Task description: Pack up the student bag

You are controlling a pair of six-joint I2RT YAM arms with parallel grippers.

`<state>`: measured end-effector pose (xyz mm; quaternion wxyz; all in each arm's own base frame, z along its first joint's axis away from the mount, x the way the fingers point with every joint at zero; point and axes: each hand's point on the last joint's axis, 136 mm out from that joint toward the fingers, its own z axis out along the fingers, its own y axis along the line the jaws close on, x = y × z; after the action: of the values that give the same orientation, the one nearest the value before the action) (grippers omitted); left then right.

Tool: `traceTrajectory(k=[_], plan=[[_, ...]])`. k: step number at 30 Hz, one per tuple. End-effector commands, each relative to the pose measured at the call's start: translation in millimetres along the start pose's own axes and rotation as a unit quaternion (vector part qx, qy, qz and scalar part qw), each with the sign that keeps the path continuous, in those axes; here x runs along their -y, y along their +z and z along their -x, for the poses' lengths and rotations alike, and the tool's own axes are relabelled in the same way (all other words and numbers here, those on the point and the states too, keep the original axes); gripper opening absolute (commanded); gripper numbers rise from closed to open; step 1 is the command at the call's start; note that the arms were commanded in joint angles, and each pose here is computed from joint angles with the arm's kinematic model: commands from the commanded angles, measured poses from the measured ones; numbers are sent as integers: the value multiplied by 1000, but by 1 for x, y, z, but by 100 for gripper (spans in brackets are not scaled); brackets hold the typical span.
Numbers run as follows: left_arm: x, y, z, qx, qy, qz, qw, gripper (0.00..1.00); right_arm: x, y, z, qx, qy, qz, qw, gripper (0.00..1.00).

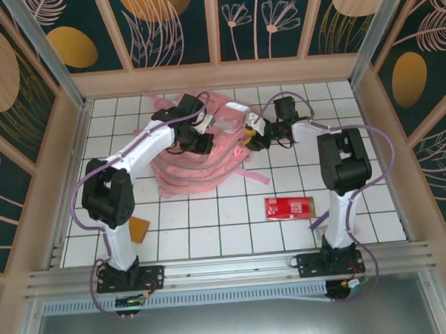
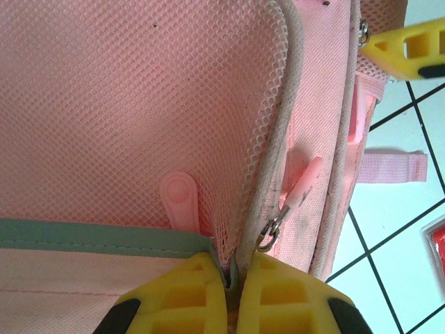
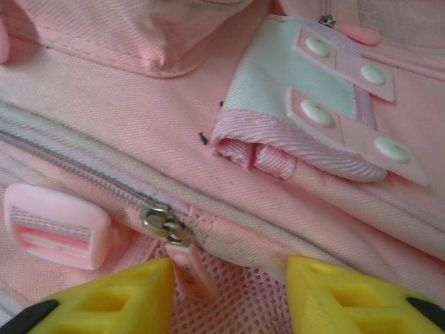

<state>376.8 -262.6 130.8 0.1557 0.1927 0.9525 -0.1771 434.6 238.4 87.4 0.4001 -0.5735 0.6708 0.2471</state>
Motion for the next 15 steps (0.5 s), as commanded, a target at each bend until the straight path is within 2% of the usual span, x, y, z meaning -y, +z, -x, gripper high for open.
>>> traceTrajectory(k=[1,4,11,15], plan=[[35,-38,30,67,13,-65,996,0,-13,6,1,-4,3,24,1000,39],[36,-41,36,83,-4,-67,994,0,-18,2,1,-10,20,26,999,34],[43,-39,40,90,-24,-91,991,0,-35,4,4,-14,30,39,999,34],[40,-33,37,84,-30,-88,992,0,-40,2,8,-8,30,50,998,9]])
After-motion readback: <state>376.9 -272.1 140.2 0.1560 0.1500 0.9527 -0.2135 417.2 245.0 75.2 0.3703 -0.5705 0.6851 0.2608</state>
